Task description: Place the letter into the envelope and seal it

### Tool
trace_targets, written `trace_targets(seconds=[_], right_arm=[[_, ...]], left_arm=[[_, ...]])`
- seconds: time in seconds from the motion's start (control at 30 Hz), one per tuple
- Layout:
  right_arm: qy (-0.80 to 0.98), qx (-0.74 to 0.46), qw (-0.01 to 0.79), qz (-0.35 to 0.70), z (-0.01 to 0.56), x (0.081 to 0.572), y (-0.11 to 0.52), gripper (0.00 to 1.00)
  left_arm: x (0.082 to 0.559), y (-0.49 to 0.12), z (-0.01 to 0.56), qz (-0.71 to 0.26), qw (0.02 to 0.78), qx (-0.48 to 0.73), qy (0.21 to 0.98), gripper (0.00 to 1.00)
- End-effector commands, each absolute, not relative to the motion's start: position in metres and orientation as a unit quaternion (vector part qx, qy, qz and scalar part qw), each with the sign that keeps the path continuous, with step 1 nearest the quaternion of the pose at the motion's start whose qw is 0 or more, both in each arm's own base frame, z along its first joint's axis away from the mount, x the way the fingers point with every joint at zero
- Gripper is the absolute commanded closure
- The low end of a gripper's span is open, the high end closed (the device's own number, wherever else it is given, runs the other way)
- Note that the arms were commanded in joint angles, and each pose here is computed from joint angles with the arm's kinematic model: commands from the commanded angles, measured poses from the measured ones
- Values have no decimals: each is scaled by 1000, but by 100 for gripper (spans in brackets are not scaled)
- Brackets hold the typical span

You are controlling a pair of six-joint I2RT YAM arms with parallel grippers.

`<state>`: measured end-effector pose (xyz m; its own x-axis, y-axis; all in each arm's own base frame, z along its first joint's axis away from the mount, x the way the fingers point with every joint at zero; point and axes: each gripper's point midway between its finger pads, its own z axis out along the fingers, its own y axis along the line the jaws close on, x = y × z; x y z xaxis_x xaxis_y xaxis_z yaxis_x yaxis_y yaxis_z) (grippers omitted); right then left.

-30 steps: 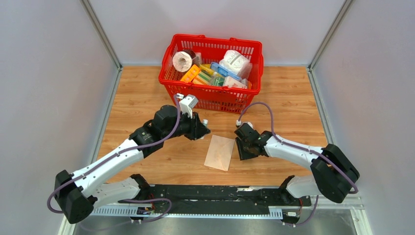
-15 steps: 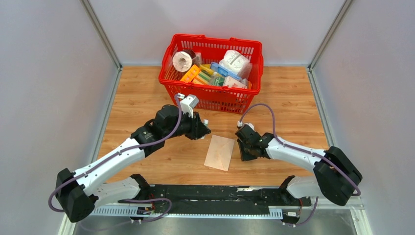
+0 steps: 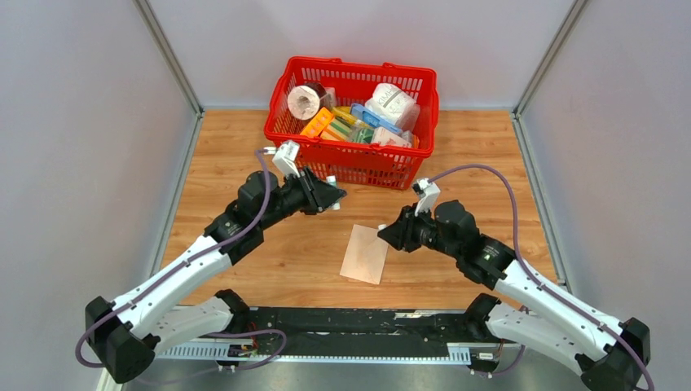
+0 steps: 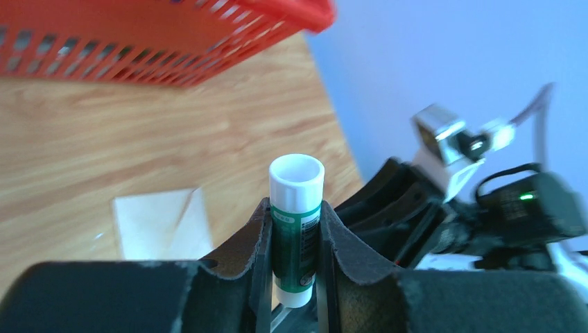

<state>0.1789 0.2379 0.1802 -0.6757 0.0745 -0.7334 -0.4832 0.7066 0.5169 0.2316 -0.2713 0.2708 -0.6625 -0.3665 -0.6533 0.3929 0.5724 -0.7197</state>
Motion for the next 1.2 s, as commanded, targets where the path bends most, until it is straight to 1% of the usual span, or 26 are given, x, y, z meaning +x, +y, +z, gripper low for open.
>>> trace_targets(seconds=[0.0, 0.1, 0.2, 0.47, 1.17], right_arm=[[744, -177, 421, 487, 253, 170, 279, 83], [711, -196, 434, 518, 278, 168, 295, 83], [682, -206, 442, 545, 297, 165, 305, 82], [660, -207, 454, 562, 322, 165, 317, 83], [655, -196, 491, 539, 346, 183, 320, 83]], left_arm=[[234, -275, 342, -561, 455, -35, 691, 100], [231, -282, 359, -594, 457, -30, 661, 100], [229, -283, 365, -607, 462, -33, 646, 100], [227, -281, 374, -619, 475, -33, 625, 100], [219, -286, 369, -631, 449, -25, 632, 100]])
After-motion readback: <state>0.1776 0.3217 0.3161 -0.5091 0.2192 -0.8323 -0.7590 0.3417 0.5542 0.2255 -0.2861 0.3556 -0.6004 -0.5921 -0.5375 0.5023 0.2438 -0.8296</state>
